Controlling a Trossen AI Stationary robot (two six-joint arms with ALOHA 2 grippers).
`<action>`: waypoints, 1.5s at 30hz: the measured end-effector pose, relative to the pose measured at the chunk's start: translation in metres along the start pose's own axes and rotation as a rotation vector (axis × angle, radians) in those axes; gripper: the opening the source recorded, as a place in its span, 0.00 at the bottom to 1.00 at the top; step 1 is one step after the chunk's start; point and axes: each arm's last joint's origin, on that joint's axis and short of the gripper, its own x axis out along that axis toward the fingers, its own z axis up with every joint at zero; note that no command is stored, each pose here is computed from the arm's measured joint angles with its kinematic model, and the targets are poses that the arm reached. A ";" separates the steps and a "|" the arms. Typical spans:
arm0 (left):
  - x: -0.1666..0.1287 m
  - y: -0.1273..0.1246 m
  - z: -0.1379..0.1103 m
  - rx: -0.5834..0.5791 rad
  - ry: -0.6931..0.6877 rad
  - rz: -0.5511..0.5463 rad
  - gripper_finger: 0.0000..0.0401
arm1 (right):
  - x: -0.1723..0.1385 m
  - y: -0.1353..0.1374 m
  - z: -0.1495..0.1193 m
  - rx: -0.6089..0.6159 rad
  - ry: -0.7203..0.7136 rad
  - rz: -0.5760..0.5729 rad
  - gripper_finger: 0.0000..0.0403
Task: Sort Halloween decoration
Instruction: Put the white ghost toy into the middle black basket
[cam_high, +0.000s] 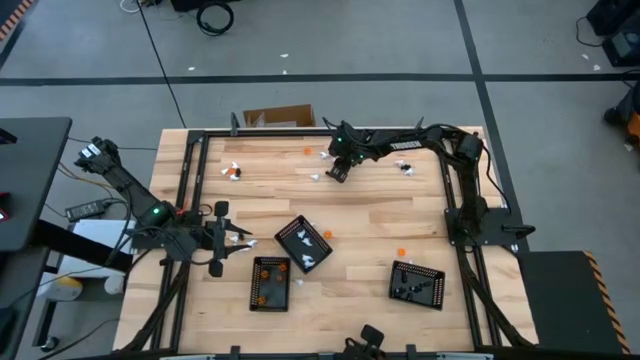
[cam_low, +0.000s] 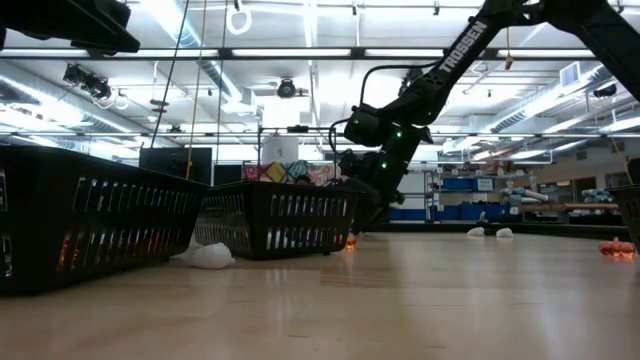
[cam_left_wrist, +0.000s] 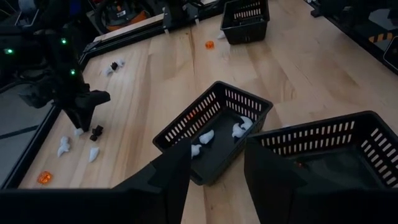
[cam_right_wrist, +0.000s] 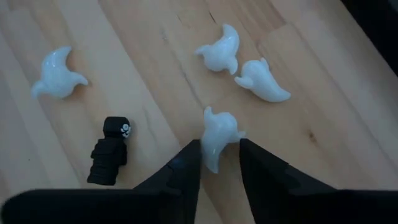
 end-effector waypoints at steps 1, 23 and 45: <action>0.000 0.000 0.000 0.000 0.000 0.000 0.39 | 0.000 0.000 0.000 0.001 0.000 -0.001 0.25; 0.000 0.000 0.000 -0.008 0.000 0.000 0.39 | -0.038 0.024 0.009 -0.063 -0.030 0.007 0.01; 0.000 0.000 -0.001 -0.020 0.006 -0.010 0.39 | -0.005 0.004 0.009 0.031 -0.086 0.077 0.47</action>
